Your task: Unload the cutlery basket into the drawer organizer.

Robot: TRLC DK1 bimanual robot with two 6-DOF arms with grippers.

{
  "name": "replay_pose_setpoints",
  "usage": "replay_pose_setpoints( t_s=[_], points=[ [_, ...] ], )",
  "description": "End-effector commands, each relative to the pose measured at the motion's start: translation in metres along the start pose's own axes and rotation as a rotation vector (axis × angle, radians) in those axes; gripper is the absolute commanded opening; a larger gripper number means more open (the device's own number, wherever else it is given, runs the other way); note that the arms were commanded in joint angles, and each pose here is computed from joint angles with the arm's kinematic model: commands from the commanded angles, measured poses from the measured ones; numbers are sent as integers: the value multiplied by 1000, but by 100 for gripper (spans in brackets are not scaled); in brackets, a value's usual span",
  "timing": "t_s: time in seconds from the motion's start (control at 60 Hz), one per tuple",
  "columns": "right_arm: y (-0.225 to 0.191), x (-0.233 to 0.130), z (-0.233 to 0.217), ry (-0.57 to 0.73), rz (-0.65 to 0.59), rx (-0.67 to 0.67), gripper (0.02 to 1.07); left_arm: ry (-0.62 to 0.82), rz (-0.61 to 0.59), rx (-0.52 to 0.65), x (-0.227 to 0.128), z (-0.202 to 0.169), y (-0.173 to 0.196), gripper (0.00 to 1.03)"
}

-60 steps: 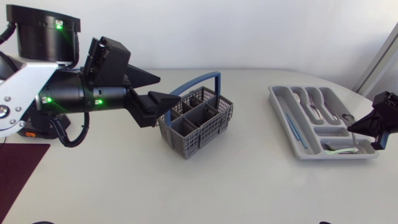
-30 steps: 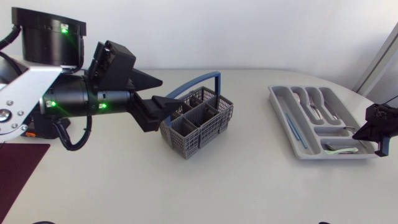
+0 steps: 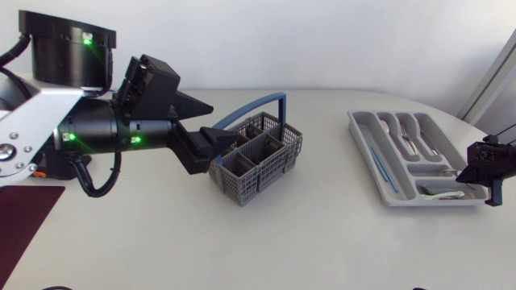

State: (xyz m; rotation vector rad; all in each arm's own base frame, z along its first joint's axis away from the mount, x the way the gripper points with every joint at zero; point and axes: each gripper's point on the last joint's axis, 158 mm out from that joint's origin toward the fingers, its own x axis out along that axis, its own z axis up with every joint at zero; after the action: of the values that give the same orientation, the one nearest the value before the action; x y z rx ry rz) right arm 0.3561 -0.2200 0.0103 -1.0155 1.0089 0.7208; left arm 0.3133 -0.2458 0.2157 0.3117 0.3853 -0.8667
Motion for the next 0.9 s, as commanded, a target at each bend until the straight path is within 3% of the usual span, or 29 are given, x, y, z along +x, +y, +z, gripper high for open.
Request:
replay_pose_setpoints(
  t_s=[0.0, 0.183, 0.417, 0.517, 0.7, 0.883],
  points=[
    [19, 16, 1, -1, 48, -38, 9, 24, -4, 13, 1, -10, -4, 98],
    [29, 21, 4, 2, 71, -47, 10, 24, -10, 16, 1, -10, -6, 98],
    [17, 18, 3, 17, 8, -62, 30, 26, -18, 18, 3, -11, -10, 98],
    [10, 11, 4, 22, -17, -67, 47, 27, -19, 19, 3, -12, -10, 98],
    [-9, -9, 14, -6, -89, -35, 48, 27, -15, 17, 1, -13, -9, 98],
    [-4, -35, 53, -91, -138, 7, 48, 29, 29, 1, -9, -19, 6, 98]
  ],
)
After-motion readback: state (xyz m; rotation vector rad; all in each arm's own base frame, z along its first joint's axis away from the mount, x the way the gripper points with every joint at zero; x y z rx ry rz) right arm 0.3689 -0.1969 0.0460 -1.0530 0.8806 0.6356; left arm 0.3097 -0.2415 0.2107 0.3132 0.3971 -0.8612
